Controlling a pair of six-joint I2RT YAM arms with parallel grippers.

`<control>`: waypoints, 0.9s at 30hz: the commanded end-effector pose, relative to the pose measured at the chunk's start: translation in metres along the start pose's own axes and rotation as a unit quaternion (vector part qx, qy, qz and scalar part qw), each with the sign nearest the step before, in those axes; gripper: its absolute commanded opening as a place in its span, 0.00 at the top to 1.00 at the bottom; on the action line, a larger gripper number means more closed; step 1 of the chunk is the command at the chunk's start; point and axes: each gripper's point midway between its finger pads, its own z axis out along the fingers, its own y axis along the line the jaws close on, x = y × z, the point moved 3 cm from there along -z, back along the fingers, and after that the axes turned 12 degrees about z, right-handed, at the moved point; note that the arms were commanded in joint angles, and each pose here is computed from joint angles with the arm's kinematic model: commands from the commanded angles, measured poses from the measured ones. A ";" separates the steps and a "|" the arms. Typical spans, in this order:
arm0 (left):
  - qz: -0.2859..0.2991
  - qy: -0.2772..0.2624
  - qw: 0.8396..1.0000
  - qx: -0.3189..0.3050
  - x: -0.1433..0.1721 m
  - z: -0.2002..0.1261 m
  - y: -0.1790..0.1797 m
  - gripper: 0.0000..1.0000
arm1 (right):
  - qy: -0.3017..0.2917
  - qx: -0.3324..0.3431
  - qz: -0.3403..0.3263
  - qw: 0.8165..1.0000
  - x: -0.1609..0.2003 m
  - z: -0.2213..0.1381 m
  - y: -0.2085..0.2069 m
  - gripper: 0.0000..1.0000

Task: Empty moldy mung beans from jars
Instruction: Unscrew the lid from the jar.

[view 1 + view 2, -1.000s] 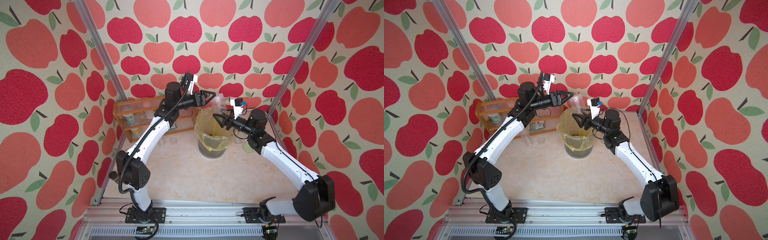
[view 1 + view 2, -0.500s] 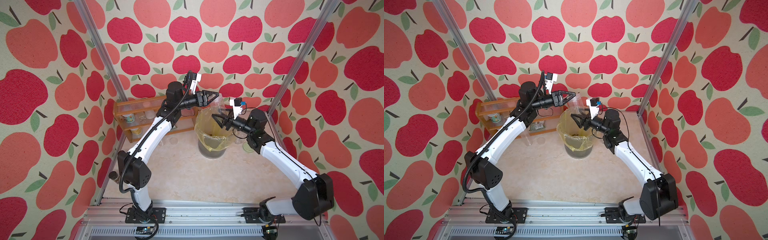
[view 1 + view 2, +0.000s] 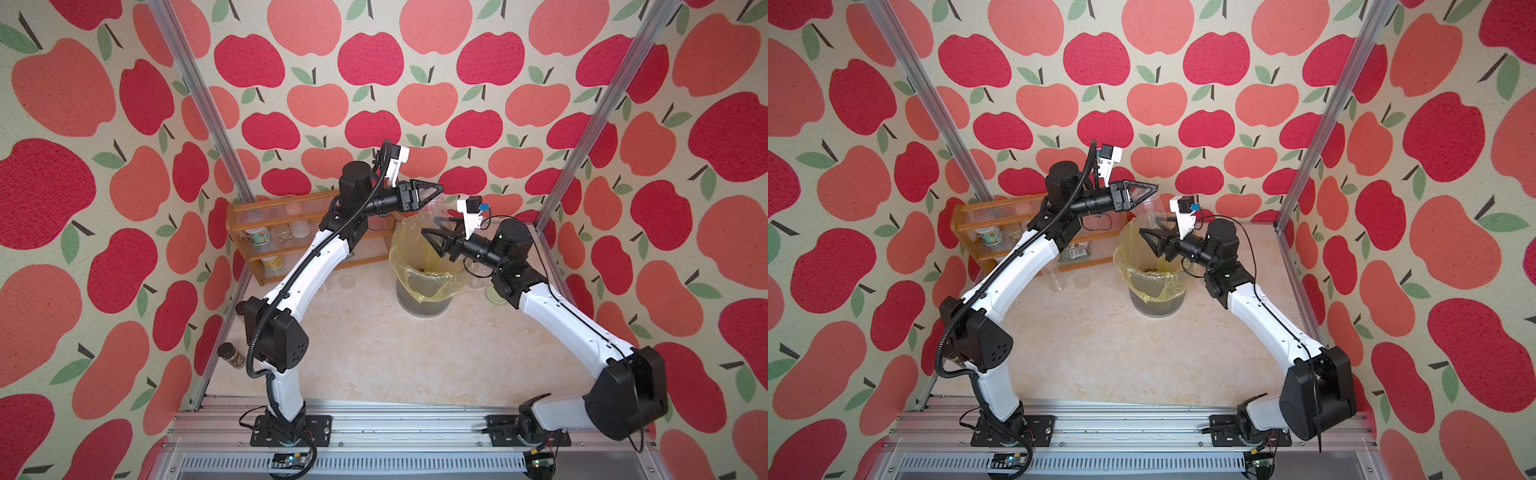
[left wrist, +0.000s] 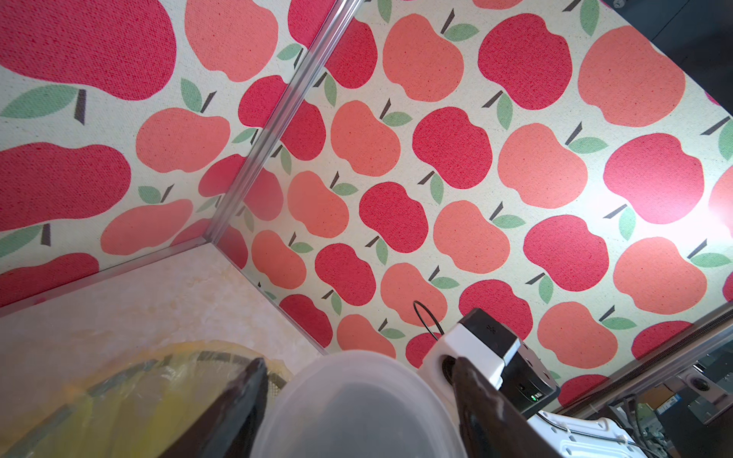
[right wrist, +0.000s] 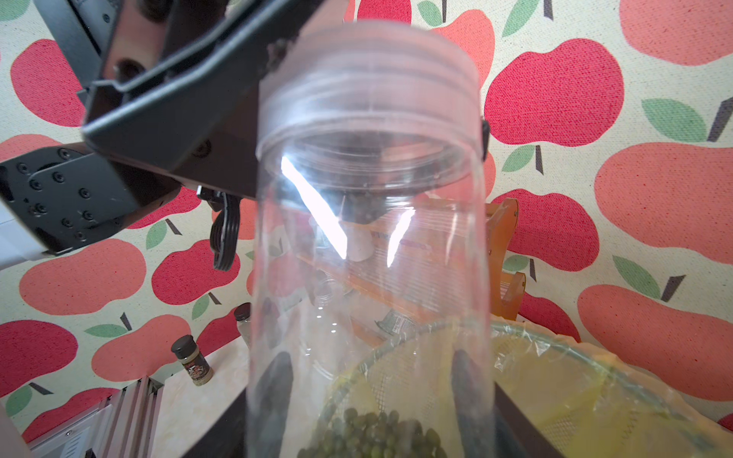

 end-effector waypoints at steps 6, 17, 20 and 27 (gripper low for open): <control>0.011 -0.002 1.000 0.017 -0.009 0.001 -0.011 0.28 | -0.020 0.004 -0.025 0.999 -0.013 0.001 0.003 0.61; 0.008 0.007 1.000 0.008 -0.004 0.003 -0.008 0.34 | -0.019 0.026 -0.020 0.999 -0.015 0.003 -0.003 0.61; 0.013 0.009 1.000 -0.001 -0.003 0.002 -0.008 0.35 | -0.022 0.040 -0.019 0.999 -0.016 0.003 -0.006 0.62; 0.037 0.028 0.999 -0.024 0.000 0.005 -0.015 0.38 | -0.028 0.070 -0.016 0.997 -0.019 0.004 -0.012 0.62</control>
